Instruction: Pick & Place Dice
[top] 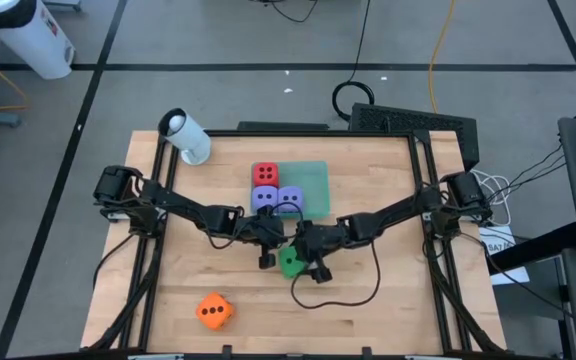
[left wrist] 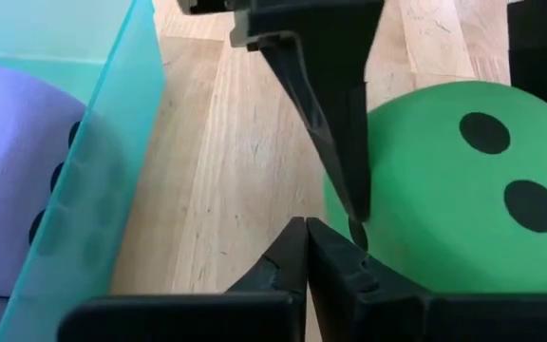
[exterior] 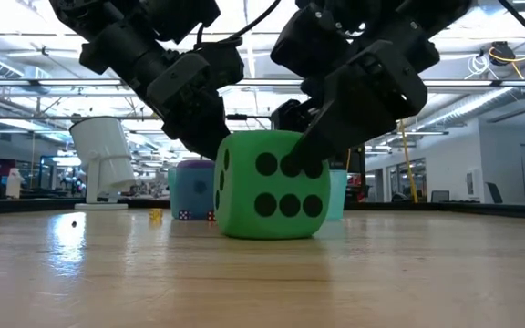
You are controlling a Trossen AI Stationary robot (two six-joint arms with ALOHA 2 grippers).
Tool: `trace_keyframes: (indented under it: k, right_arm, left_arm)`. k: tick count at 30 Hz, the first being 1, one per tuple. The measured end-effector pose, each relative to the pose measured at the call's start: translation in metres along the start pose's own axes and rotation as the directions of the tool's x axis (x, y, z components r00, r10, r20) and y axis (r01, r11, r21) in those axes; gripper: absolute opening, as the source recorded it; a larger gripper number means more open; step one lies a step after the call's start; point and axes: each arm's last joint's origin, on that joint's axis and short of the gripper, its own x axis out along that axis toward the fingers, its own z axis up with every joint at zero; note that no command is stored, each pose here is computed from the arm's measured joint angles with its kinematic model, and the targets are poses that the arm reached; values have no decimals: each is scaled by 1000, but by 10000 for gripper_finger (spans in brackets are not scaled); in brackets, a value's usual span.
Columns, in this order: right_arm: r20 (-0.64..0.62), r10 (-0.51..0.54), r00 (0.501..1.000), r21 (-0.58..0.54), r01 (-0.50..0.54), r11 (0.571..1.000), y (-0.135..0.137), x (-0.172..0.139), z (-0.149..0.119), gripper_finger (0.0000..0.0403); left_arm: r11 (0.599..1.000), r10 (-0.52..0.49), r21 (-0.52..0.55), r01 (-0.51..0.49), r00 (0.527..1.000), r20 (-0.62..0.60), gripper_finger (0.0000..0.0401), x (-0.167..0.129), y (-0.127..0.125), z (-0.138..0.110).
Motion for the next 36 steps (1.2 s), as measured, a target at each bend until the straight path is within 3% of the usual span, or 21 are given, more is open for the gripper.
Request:
trace_keyframes:
  k: [10,20,25,30,36]
  right_arm:
    - [9,8,1000,63,-9,998,-4,-4,2,360]
    - [104,3,995,21,-6,1000,-10,-30,20,363]
    - [203,-152,967,3,155,988,-32,-68,37,363]
    - [250,-336,908,45,336,941,-72,-107,41,363]
    - [233,-408,883,91,398,913,-122,-125,26,363]
  left_arm:
    - [1000,13,10,-13,1000,6,17,-17,0,7]
    - [980,193,54,-193,981,6,12,-64,-17,9]
    - [964,258,61,-259,966,31,18,-80,-25,9]
    - [960,267,67,-271,962,56,4,-84,-28,10]
    - [942,321,70,-328,943,91,13,-83,-21,15]
